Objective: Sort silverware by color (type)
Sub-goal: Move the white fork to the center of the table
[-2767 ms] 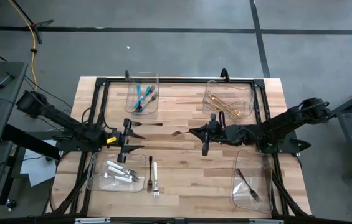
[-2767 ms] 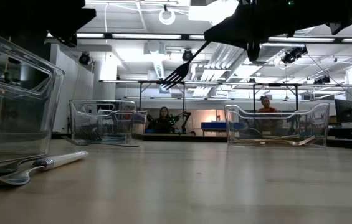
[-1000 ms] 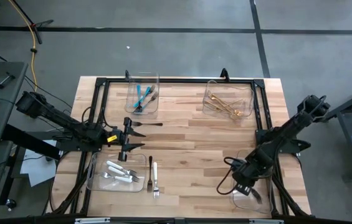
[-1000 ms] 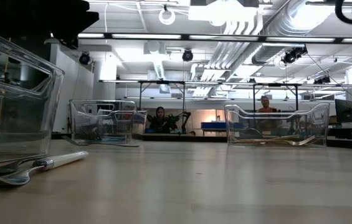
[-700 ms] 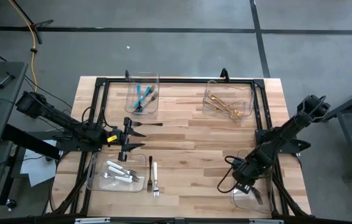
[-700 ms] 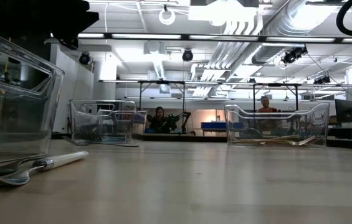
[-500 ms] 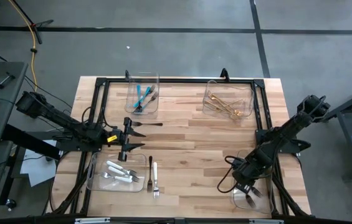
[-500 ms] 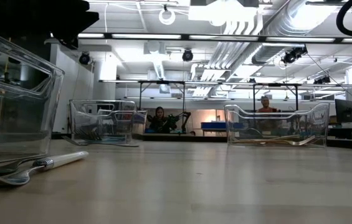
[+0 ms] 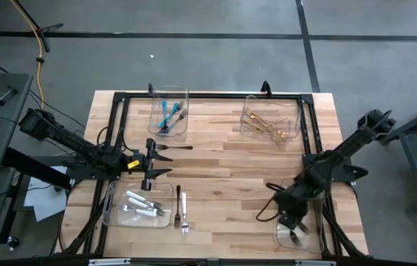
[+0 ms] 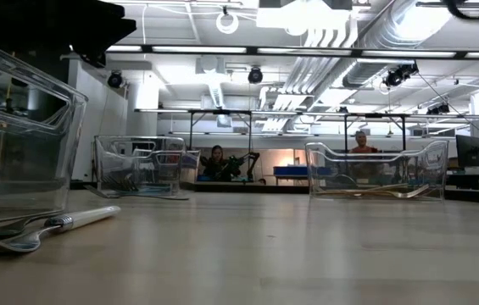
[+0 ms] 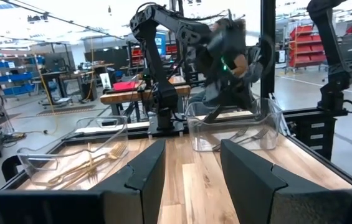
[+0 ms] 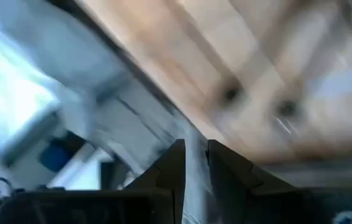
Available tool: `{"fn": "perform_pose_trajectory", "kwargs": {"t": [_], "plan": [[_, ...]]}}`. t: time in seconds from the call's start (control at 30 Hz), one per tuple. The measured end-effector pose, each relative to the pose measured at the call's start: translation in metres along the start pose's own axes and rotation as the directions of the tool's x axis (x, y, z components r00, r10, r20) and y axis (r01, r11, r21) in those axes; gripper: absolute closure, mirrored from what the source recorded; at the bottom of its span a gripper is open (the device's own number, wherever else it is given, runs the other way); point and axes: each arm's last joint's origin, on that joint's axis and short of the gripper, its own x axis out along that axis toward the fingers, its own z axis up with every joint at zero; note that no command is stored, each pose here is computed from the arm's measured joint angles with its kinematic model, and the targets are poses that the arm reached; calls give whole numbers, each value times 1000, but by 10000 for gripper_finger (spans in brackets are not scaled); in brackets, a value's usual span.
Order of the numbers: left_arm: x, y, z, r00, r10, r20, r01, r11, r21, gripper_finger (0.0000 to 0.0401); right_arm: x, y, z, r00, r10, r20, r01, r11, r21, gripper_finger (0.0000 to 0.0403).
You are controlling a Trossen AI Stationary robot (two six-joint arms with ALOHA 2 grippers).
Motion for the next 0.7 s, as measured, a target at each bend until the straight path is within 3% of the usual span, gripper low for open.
{"fn": "perform_pose_trajectory", "kwargs": {"t": [0.1,0.17,0.23,0.33,0.43,0.5,0.57,0.7], "plan": [[0,0,-1,1000,-1,-6,1,1000,2,255,-12,15,0,964,180,195,-149,975,-162,339],[0,0,-1,1000,0,-8,0,1000,3,255,-21,25,1,890,305,341,-185,922,-341,339],[0,0,-1,1000,1,-7,-1,1000,3,255,-29,35,3,775,407,484,-118,845,-521,339],[0,0,-1,1000,1,-7,-1,1000,2,255,-38,44,8,568,473,674,143,749,-647,339],[0,0,-1,1000,4,-7,-5,1000,-10,255,-43,49,17,340,440,831,446,702,-555,339],[0,0,-1,1000,19,-9,-19,1000,-20,255,-46,52,28,212,401,891,578,683,-445,339],[0,1,-1,999,38,-11,-38,999,-23,255,-49,53,42,132,365,922,656,665,-357,339],[0,2,-1,997,70,-15,-70,997,-23,255,-58,59,78,28,372,928,725,632,-275,338]]}}
